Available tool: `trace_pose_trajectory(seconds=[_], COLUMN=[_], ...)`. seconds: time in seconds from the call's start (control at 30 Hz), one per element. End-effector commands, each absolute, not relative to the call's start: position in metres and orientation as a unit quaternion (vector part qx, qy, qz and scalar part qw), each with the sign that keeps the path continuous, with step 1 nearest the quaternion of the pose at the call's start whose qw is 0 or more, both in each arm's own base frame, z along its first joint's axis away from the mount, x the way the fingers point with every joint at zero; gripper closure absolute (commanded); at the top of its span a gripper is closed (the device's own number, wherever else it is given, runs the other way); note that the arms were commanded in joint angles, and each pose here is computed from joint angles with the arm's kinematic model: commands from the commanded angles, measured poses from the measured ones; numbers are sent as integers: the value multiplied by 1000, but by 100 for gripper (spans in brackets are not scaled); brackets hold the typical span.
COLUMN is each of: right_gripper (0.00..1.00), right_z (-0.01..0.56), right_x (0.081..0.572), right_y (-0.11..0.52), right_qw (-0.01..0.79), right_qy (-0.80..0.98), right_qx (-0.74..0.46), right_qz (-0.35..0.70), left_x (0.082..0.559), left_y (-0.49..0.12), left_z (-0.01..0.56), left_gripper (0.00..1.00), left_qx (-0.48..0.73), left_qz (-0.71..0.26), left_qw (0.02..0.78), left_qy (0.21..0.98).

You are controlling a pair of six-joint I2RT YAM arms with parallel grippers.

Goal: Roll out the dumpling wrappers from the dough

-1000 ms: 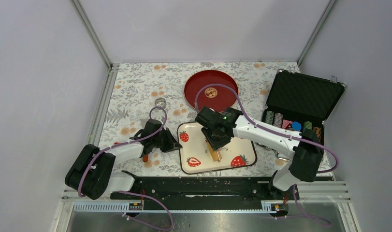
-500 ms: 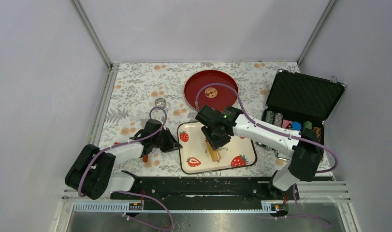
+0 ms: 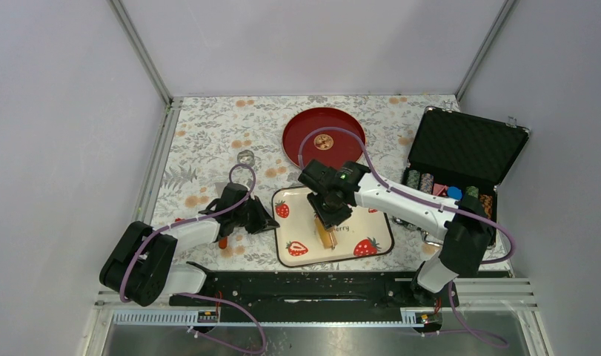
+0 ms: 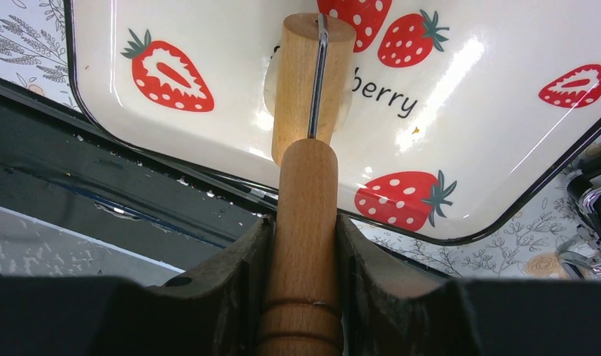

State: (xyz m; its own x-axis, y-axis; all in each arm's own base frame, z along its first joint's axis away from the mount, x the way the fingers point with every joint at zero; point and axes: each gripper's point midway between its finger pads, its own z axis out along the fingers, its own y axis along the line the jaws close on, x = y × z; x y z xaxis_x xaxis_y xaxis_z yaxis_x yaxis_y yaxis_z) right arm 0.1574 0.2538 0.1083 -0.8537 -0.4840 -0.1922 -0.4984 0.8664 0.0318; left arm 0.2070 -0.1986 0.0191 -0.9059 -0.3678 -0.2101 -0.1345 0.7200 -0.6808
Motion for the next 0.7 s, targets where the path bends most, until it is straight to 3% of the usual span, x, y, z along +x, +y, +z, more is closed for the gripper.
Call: trace_pose_trajectory(seconds=[0.0, 0.67], right_gripper=[100, 100], right_z=[7, 2], right_x=[103, 101], right_y=[291, 294], right_qw=[-75, -88], right_qy=[962, 961], right_qx=[-241, -241], right_qz=[102, 105], left_x=[214, 215], left_y=[-204, -204], left_z=[28, 28], left_gripper=[100, 100], left_qx=[-138, -137], left_qz=[-369, -370], left_qw=[181, 180], left_qy=[901, 901])
